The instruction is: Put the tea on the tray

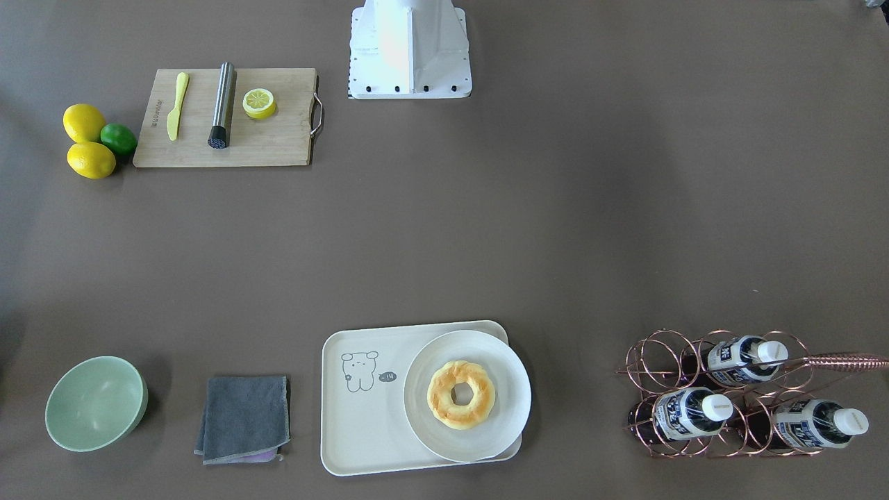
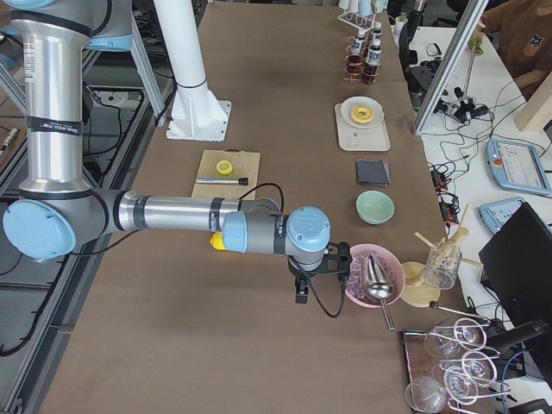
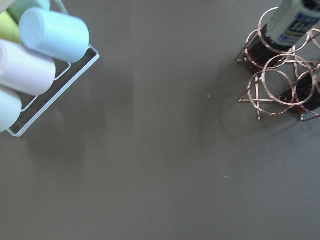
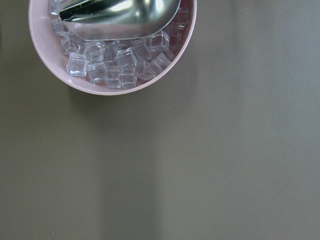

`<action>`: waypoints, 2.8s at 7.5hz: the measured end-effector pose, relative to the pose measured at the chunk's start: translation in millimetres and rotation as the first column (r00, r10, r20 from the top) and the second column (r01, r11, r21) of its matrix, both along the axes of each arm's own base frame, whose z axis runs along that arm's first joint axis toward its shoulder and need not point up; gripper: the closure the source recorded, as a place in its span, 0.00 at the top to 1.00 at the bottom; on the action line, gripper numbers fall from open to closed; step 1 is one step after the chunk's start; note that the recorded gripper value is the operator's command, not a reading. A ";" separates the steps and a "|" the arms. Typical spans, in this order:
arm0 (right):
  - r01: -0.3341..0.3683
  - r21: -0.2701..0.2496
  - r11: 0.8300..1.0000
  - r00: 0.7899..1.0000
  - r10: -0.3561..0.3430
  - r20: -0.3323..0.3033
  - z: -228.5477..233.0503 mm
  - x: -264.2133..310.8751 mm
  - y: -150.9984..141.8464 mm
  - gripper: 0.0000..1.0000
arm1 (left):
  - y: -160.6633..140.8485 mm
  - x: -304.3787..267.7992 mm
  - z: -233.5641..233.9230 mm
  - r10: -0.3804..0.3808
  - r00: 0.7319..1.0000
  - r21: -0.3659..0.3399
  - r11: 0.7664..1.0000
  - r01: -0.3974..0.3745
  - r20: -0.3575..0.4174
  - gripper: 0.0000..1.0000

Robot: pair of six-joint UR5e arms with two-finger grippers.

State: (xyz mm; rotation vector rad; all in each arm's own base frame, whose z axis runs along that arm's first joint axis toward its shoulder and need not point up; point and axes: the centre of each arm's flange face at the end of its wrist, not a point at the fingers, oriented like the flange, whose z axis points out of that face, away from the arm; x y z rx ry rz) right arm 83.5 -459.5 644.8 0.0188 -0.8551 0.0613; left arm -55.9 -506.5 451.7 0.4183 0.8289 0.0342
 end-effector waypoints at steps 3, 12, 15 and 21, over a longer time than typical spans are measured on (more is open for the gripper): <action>0.003 0.011 1.000 1.000 -0.003 -0.001 -3.9 -0.1 -3.6 1.00 | 3.6 26.0 -35.0 -0.013 1.000 0.052 0.999 0.013 -0.003 0.98; 0.001 0.005 1.000 1.000 0.000 -0.010 -1.8 0.4 -7.8 1.00 | -55.9 259.7 -130.4 -0.094 0.994 0.082 0.993 0.089 0.054 0.98; -0.001 0.008 1.000 1.000 0.001 -0.010 -3.5 0.5 -9.5 1.00 | -77.3 268.2 -99.9 -0.099 0.995 0.114 0.989 0.096 0.029 0.97; 0.000 0.010 1.000 1.000 0.001 -0.003 -5.1 0.0 -9.8 1.00 | -134.0 244.6 -77.5 -0.142 0.987 0.110 0.985 0.133 0.077 0.81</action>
